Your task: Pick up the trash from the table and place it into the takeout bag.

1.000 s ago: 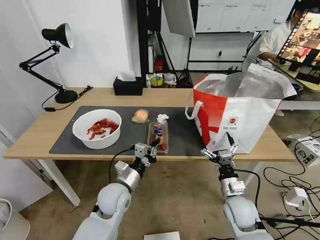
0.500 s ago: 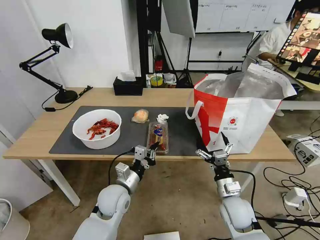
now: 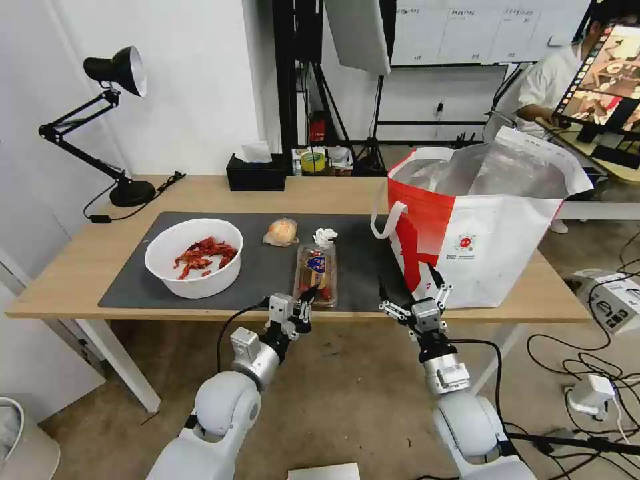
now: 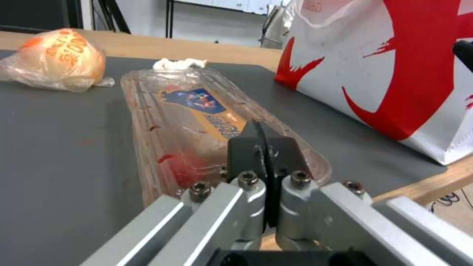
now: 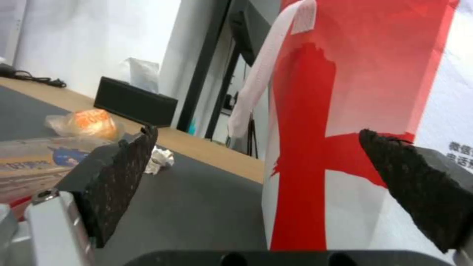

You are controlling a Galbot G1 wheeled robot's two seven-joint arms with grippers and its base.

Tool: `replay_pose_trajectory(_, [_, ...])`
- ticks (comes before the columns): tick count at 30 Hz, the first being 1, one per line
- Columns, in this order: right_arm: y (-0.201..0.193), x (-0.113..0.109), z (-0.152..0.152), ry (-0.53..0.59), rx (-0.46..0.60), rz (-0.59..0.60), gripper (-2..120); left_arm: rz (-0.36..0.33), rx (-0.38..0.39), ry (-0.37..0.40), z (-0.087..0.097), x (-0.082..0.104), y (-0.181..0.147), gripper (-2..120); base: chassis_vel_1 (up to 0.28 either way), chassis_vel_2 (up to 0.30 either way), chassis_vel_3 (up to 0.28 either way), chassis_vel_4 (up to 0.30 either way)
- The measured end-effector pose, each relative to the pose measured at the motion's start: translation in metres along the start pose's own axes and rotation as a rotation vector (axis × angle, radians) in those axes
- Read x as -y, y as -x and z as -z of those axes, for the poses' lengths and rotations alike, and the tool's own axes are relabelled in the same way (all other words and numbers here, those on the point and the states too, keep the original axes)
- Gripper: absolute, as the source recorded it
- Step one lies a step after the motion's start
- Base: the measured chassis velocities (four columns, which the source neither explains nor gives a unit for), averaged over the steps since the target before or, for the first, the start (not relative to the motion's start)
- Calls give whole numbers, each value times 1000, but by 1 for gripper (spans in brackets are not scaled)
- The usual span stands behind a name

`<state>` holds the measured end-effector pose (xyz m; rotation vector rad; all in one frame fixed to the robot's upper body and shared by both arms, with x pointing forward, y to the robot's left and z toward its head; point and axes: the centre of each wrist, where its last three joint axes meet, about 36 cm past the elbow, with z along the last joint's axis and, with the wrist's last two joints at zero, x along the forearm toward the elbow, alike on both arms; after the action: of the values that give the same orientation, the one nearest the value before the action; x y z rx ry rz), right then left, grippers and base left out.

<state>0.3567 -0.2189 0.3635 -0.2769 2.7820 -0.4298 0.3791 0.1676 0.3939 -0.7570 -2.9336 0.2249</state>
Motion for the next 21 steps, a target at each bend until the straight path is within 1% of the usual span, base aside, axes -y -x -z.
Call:
replay_pose_trajectory(8, [6, 1, 0, -53, 14, 36, 100, 3, -13, 1, -4, 0, -3, 0, 0, 0, 0, 0])
replay_pose_trajectory(17, [15, 8, -1, -122, -8, 79, 100, 7, -20, 2, -7, -1, -4, 0, 0, 0, 0, 0])
replay_pose_trajectory(19, [16, 8, -1, -116, -9, 86, 100, 7, -19, 3, -6, -1, -4, 0, 0, 0, 0, 0])
replay_pose_trajectory(20, [17, 6, -1, -96, -12, 91, 100, 8, -19, 3, -6, -1, -4, 0, 0, 0, 0, 0])
replay_pose_trajectory(21, [17, 1, 0, -51, -23, 97, 100, 8, -18, 3, -6, -1, -3, 0, 0, 0, 0, 0])
